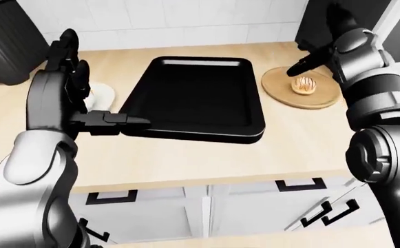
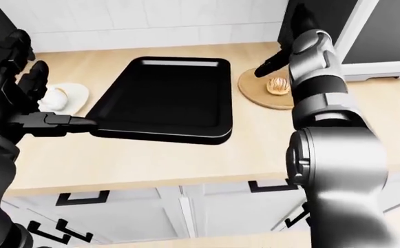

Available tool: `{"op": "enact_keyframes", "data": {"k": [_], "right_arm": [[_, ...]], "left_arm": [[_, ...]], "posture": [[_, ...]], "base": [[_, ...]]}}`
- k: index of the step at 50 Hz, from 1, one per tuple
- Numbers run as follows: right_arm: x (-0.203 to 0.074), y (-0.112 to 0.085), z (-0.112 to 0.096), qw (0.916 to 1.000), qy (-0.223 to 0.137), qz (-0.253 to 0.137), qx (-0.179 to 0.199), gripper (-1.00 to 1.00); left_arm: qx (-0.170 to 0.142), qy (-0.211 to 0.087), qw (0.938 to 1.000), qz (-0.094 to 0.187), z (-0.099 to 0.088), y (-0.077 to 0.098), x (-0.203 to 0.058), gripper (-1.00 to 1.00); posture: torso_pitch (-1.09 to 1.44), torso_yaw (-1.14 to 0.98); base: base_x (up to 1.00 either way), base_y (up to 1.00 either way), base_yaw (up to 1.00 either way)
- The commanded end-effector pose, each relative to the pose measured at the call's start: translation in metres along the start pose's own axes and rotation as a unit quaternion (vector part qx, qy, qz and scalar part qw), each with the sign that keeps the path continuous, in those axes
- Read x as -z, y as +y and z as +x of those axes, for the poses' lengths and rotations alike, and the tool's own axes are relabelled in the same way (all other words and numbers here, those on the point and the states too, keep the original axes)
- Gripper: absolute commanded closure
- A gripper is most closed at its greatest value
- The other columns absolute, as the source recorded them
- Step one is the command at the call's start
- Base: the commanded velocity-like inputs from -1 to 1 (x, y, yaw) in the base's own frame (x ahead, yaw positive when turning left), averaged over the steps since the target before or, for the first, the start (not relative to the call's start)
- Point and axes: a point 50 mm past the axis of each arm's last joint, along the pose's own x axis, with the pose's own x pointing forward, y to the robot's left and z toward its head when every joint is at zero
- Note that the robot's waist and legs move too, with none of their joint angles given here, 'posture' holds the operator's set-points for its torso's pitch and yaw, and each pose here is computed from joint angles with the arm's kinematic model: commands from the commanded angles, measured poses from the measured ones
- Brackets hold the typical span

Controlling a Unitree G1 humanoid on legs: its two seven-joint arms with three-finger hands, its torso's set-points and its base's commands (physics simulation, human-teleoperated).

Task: Move the dessert items from the plate to the tray.

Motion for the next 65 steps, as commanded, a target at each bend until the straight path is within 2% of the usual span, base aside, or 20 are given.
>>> {"op": "enact_keyframes", "data": {"k": [1, 6, 8, 19, 28, 30, 41, 45, 48, 53, 65], "right_arm": [[-0.016, -0.017, -0.003, 0.9992, -0.030, 0.004, 0.028, -1.00], [-0.006, -0.013, -0.001, 0.9996, -0.010, 0.010, 0.023, -1.00], [-0.001, -0.010, -0.001, 0.9995, 0.000, 0.027, 0.016, -1.00], [0.014, -0.003, 0.001, 0.9991, 0.027, 0.033, 0.009, -1.00], [0.028, 0.011, 0.002, 0.9953, 0.056, 0.079, -0.007, -1.00], [0.033, 0.013, 0.002, 0.9941, 0.069, 0.084, 0.000, -1.00], [0.044, 0.023, 0.002, 0.9878, 0.093, 0.125, -0.013, -1.00], [0.047, 0.023, 0.001, 0.9846, 0.104, 0.141, -0.006, -1.00], [0.049, 0.023, 0.001, 0.9790, 0.114, 0.169, 0.000, -1.00], [0.055, 0.024, 0.001, 0.9746, 0.128, 0.184, 0.004, -1.00], [0.059, 0.020, 0.001, 0.9741, 0.132, 0.182, 0.021, -1.00]], "left_arm": [[-0.013, -0.040, 0.9991, 0.004, -0.002, 0.004, -0.013, -1.00], [-0.013, -0.039, 0.9992, 0.003, -0.002, 0.005, -0.013, -1.00], [-0.012, -0.038, 0.9992, 0.004, -0.002, 0.004, -0.013, -1.00], [-0.012, -0.038, 0.9992, 0.005, -0.003, 0.004, -0.013, -1.00], [-0.013, -0.039, 0.9991, 0.005, -0.003, 0.005, -0.014, -1.00], [-0.012, -0.039, 0.9992, 0.005, -0.003, 0.004, -0.014, -1.00], [-0.012, -0.039, 0.9991, 0.009, -0.005, 0.003, -0.014, -1.00], [-0.013, -0.040, 0.9991, 0.009, -0.005, 0.004, -0.014, -1.00], [-0.012, -0.039, 0.9991, 0.010, -0.005, 0.003, -0.013, -1.00], [-0.012, -0.039, 0.9991, 0.010, -0.005, 0.003, -0.013, -1.00], [-0.013, -0.041, 0.9990, 0.012, -0.008, 0.003, -0.013, -1.00]], "posture": [[0.00, 0.00], [0.00, 0.00], [0.00, 0.00], [0.00, 0.00], [0.00, 0.00], [0.00, 0.00], [0.00, 0.00], [0.00, 0.00], [0.00, 0.00], [0.00, 0.00], [0.00, 0.00]], "base": [[0.00, 0.00, 0.00], [0.00, 0.00, 0.00], [0.00, 0.00, 0.00], [0.00, 0.00, 0.00], [0.00, 0.00, 0.00], [0.00, 0.00, 0.00], [0.00, 0.00, 0.00], [0.00, 0.00, 0.00], [0.00, 0.00, 0.00], [0.00, 0.00, 0.00], [0.00, 0.00, 0.00]]}}
